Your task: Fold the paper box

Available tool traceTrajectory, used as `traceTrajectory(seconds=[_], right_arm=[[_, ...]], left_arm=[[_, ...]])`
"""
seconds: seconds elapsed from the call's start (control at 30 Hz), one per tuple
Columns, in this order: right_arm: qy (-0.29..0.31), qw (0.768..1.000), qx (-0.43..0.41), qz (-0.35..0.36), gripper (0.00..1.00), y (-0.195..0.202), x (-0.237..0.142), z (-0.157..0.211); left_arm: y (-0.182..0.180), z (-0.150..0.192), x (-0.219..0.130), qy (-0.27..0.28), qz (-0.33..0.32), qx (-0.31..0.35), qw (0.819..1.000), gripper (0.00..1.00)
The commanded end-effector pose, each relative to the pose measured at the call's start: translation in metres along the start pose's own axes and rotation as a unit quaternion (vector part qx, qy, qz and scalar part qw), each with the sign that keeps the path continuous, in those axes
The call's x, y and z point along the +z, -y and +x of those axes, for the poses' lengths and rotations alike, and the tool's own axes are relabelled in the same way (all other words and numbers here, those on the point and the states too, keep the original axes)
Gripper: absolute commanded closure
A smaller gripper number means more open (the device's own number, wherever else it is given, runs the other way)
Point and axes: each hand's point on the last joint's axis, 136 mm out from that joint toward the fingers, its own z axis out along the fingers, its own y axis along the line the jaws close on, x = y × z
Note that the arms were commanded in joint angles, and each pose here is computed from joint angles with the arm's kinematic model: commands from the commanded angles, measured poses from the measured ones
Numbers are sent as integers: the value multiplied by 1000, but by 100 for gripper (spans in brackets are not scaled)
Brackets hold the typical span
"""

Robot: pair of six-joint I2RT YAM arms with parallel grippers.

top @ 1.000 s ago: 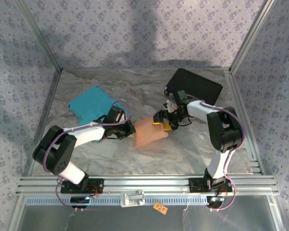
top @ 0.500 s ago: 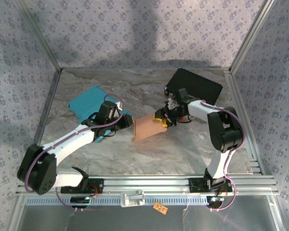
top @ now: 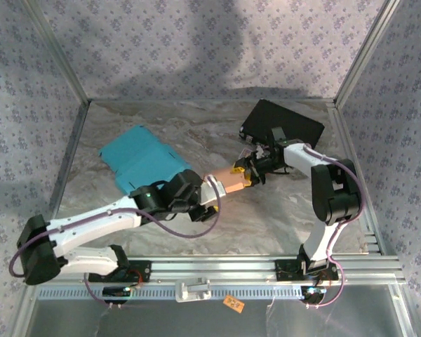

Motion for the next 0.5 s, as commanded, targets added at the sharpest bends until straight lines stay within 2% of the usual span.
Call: traceTrajectory(seconds=[0.0, 0.17, 0.47], right_arm=[[-40, 997, 63, -1, 68, 3, -4, 24], [-56, 994, 98, 9, 71, 14, -3, 34], [-89, 981, 170, 10, 71, 28, 3, 46]], left_arm=[[-25, 6, 8, -51, -75, 102, 991, 30], [-37, -3, 24, -66, -107, 123, 984, 28], [-28, 3, 36, -70, -83, 119, 987, 30]])
